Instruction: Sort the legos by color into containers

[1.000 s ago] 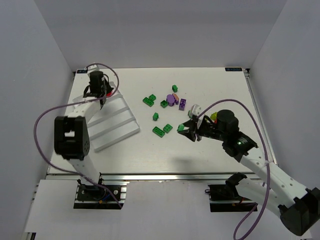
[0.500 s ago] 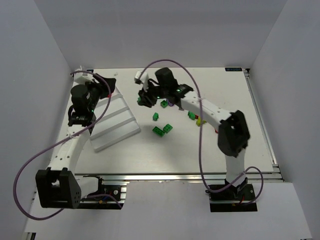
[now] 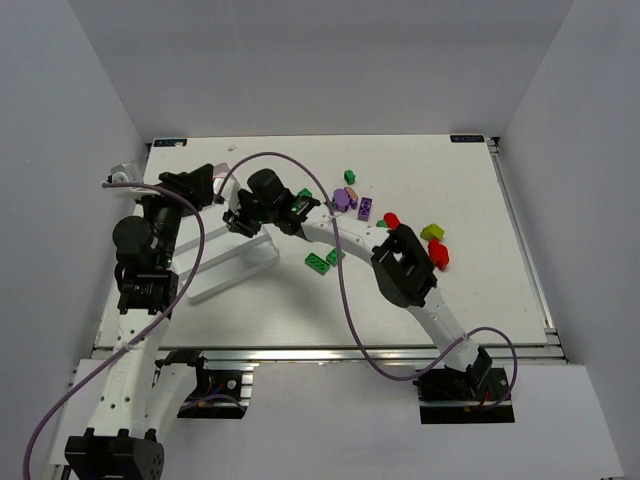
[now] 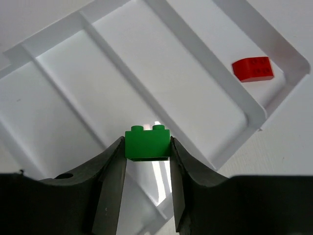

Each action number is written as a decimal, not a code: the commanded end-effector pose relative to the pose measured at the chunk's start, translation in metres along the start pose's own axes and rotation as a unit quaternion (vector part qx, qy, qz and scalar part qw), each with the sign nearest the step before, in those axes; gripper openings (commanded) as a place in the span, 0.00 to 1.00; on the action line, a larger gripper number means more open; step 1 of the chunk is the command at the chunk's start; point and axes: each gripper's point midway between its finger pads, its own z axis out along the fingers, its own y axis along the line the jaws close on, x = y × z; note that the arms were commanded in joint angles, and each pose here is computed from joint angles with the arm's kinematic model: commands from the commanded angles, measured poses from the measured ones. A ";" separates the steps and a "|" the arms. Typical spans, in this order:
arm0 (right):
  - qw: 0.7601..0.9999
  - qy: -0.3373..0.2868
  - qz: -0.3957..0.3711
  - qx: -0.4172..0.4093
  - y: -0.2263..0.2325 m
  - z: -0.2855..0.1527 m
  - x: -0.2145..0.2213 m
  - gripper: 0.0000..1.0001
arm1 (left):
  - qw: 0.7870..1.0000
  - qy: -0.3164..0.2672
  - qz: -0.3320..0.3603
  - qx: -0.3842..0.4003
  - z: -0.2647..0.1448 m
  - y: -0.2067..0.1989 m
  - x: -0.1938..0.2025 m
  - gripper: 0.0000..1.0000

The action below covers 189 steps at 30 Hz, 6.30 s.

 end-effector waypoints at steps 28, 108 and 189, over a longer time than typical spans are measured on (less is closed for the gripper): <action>0.982 -0.111 0.023 0.151 -0.096 0.036 -0.024 0.60 | 1.000 0.020 0.003 -0.003 0.005 0.008 0.014 0.82; 0.788 0.258 0.358 0.429 -0.044 -0.450 0.287 0.76 | 0.931 0.274 0.216 0.108 0.005 -0.104 0.165 0.75; 0.969 -0.064 0.088 0.222 0.037 -0.356 0.075 0.00 | 0.848 0.379 -0.073 0.362 -0.056 -0.192 0.244 0.85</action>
